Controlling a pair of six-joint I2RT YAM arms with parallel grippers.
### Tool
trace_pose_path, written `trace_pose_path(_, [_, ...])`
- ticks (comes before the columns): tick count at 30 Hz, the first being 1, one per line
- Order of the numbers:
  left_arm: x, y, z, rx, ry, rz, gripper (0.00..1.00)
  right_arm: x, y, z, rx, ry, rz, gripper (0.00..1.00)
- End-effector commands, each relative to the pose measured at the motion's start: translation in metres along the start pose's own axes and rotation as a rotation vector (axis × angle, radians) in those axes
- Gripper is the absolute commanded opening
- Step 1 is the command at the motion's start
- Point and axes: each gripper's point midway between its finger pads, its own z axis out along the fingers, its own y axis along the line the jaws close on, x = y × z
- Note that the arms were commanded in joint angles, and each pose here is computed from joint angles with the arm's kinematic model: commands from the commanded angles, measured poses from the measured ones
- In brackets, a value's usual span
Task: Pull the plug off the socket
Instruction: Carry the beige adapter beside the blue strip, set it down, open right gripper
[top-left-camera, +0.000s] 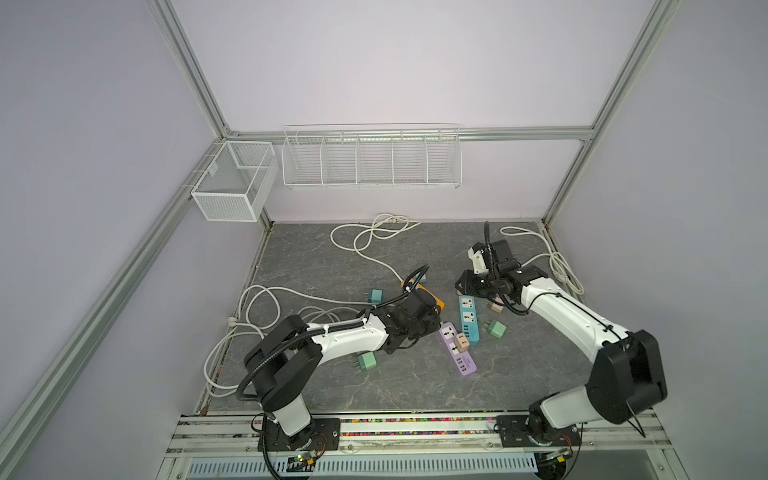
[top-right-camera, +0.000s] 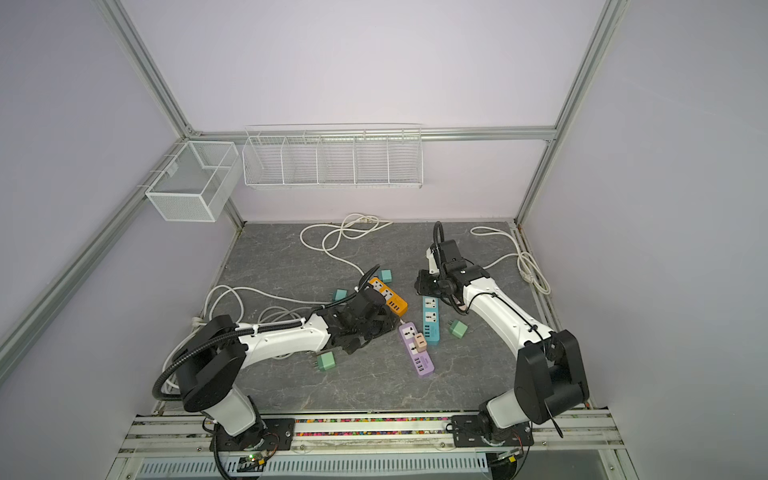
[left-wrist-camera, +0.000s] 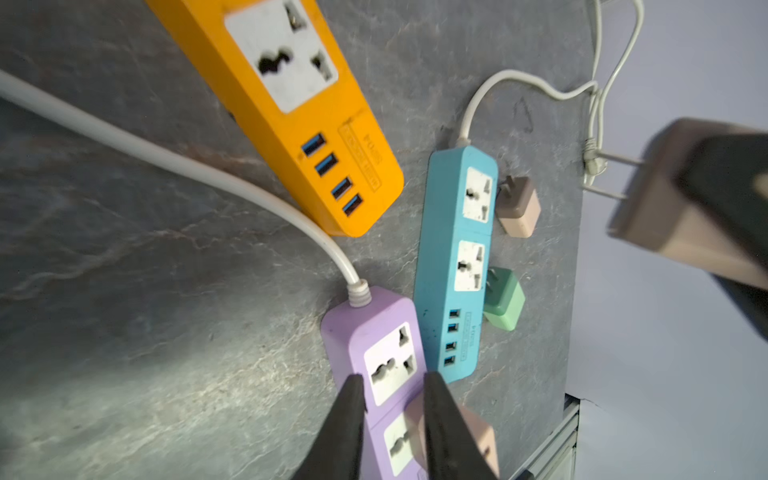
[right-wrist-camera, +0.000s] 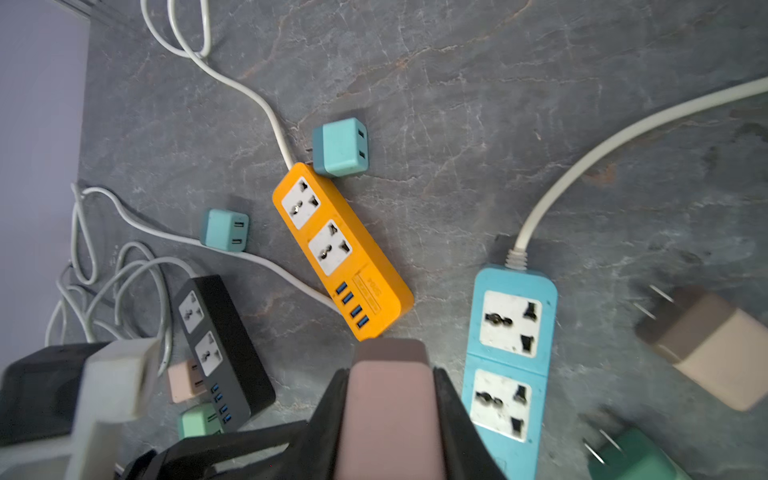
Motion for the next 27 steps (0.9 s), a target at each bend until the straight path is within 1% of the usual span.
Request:
trace_pose_path(1, [-0.021, -0.005, -0.014, -0.017, -0.070, 0.059, 0.28, -0.021, 0.013, 0.014, -0.093, -0.049, 0.053, 0.24])
trace_pose_path(3, [-0.027, -0.009, -0.018, -0.009, -0.087, 0.078, 0.28, -0.026, 0.015, 0.023, -0.123, -0.045, 0.089, 0.25])
trace_pose_path(7, [-0.038, -0.008, -0.029, -0.020, -0.136, 0.107, 0.30, -0.034, 0.008, 0.039, -0.125, -0.057, 0.148, 0.25])
trace_pose_path(14, [-0.048, 0.000, -0.040, -0.019, -0.182, 0.118, 0.36, -0.040, -0.001, 0.069, -0.133, -0.063, 0.190, 0.24])
trace_pose_path(23, [-0.050, 0.011, -0.042, -0.026, -0.182, 0.126, 0.40, -0.041, -0.011, 0.098, -0.111, -0.051, 0.210, 0.25])
trace_pose_path(27, [-0.048, 0.017, -0.039, -0.037, -0.173, 0.125, 0.42, -0.040, -0.012, 0.111, -0.114, -0.027, 0.214, 0.26])
